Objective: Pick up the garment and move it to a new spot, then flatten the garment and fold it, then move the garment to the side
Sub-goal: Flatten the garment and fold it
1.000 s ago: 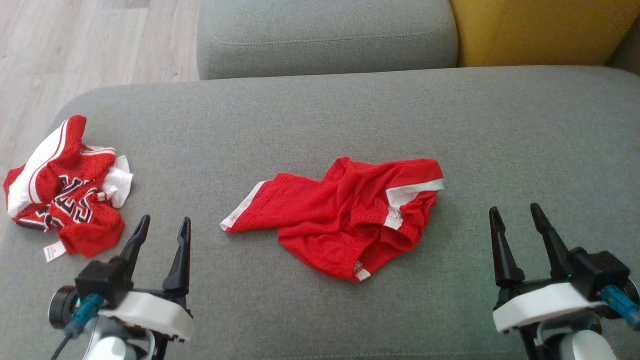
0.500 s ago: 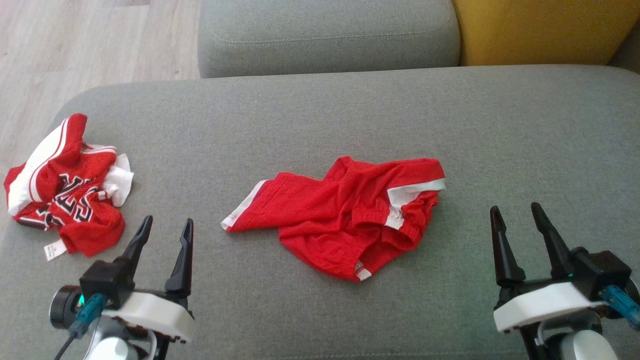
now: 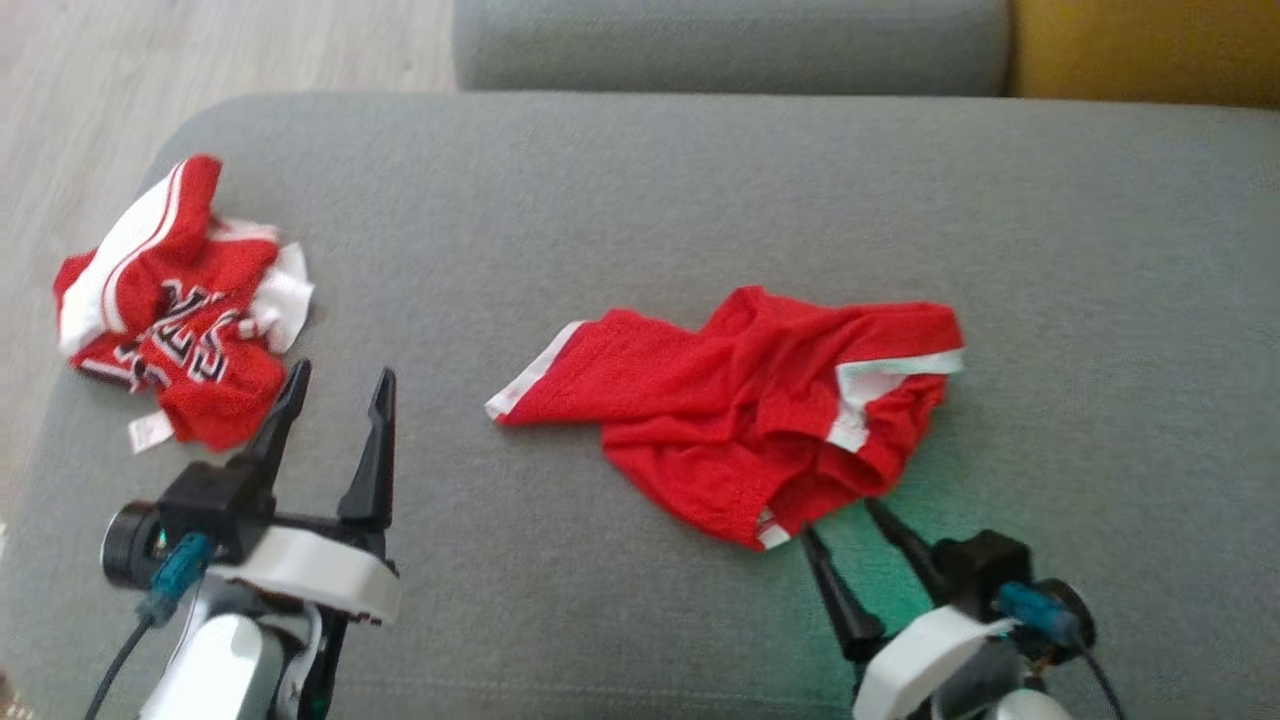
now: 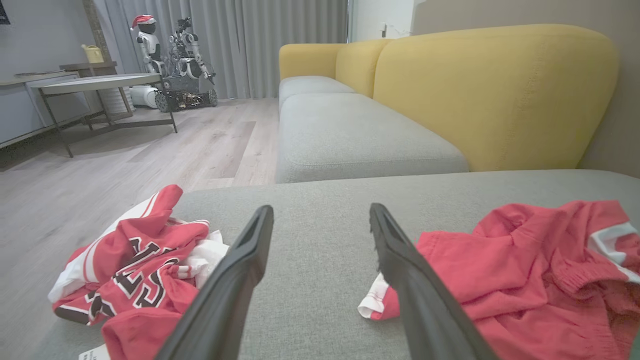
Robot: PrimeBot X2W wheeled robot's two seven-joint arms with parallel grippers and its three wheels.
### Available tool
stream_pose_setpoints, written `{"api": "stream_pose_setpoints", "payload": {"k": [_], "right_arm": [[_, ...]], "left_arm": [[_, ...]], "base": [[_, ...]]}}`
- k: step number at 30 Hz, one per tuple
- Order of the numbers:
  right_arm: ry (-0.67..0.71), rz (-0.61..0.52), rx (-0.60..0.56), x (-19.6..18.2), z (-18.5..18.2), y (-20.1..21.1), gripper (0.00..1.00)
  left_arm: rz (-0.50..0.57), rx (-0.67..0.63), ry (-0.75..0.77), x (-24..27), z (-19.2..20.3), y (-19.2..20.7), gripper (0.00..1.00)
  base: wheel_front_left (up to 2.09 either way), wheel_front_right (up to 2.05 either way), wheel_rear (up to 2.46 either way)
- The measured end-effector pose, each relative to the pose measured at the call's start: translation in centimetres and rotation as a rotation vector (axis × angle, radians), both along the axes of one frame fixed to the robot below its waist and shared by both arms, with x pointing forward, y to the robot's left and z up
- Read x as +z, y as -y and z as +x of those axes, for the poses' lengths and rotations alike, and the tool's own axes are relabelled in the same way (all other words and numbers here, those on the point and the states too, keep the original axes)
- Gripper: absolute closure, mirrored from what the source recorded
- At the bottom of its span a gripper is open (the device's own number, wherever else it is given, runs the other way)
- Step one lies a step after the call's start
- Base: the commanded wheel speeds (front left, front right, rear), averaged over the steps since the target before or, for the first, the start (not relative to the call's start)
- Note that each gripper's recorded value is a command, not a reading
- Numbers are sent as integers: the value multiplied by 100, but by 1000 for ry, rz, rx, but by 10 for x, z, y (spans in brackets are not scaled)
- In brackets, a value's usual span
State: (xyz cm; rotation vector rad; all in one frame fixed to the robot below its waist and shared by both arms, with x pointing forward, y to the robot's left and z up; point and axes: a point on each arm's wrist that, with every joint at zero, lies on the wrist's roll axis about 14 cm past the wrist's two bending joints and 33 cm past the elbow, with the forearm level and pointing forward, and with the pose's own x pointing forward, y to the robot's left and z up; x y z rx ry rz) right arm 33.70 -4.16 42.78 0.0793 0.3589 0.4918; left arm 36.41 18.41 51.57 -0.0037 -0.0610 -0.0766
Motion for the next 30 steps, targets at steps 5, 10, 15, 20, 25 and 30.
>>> {"api": "stream_pose_setpoints", "payload": {"k": [5,10,15,20,25,30], "right_arm": [[-86,-41,149,-34,4,-34,0],[-117,-80,265,-52,8,-61,61],[-84,-26,308,-43,9,-78,100],[73,87,340,15,19,-97,100],[244,183,319,83,31,-95,100],[357,196,255,125,48,-73,100]], "left_arm": [[4,34,-21,-7,4,-10,0],[12,60,-32,-12,8,-18,0],[11,65,-41,-16,10,-19,0],[7,50,-30,-13,14,-14,0],[-1,19,-13,-9,20,-3,0],[-4,-10,0,-5,25,8,0]], "base": [[0,0,0],[0,0,0],[0,0,0],[0,0,0],[0,0,0],[0,0,0]]}}
